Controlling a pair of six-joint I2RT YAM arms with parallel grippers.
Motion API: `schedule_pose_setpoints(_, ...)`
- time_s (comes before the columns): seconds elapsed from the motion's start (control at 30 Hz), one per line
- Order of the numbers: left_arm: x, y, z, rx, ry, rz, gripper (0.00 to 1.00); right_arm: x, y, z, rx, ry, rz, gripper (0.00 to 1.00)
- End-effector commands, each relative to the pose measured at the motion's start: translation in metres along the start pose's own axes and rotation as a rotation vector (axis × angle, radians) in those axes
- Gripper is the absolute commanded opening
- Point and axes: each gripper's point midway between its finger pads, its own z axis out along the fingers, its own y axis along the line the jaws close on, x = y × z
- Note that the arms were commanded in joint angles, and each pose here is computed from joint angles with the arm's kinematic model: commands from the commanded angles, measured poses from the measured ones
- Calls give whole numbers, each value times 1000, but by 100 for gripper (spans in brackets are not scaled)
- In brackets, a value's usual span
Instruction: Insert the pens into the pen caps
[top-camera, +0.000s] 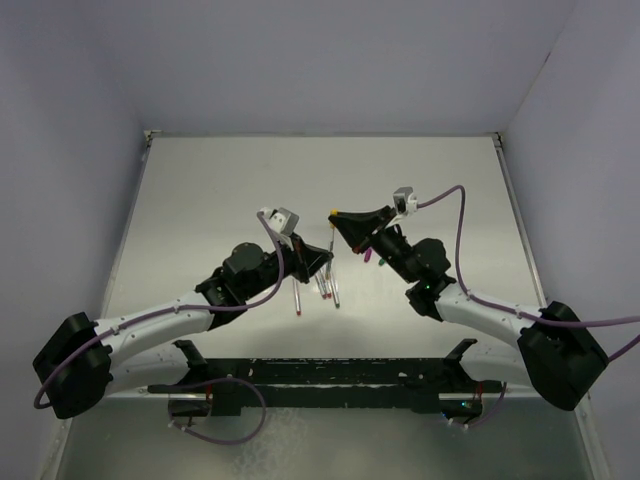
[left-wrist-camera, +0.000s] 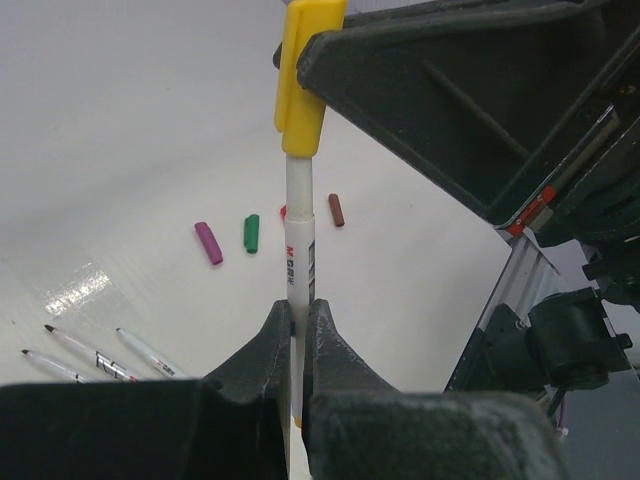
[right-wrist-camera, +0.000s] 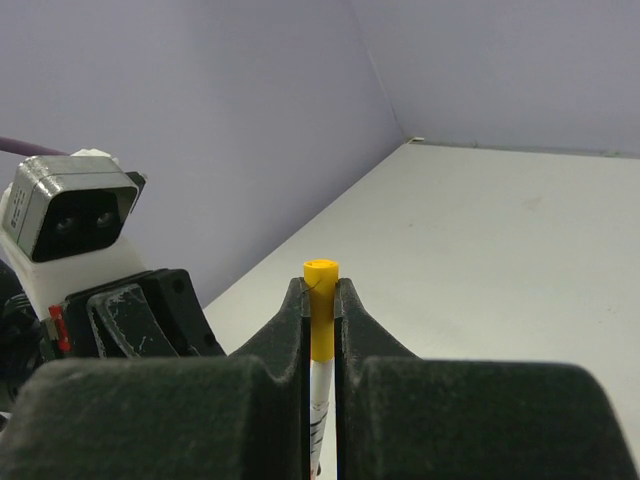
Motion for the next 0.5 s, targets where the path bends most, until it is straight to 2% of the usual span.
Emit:
schedule_pose_setpoints(0.0, -29, -12, 1, 34, -110, 4, 0, -10, 13, 0, -58, -47, 24, 0)
schedule_pose_setpoints(0.47, -63, -13, -7, 17, -257, 51, 0, 16, 23, 0, -132, 77, 49, 0)
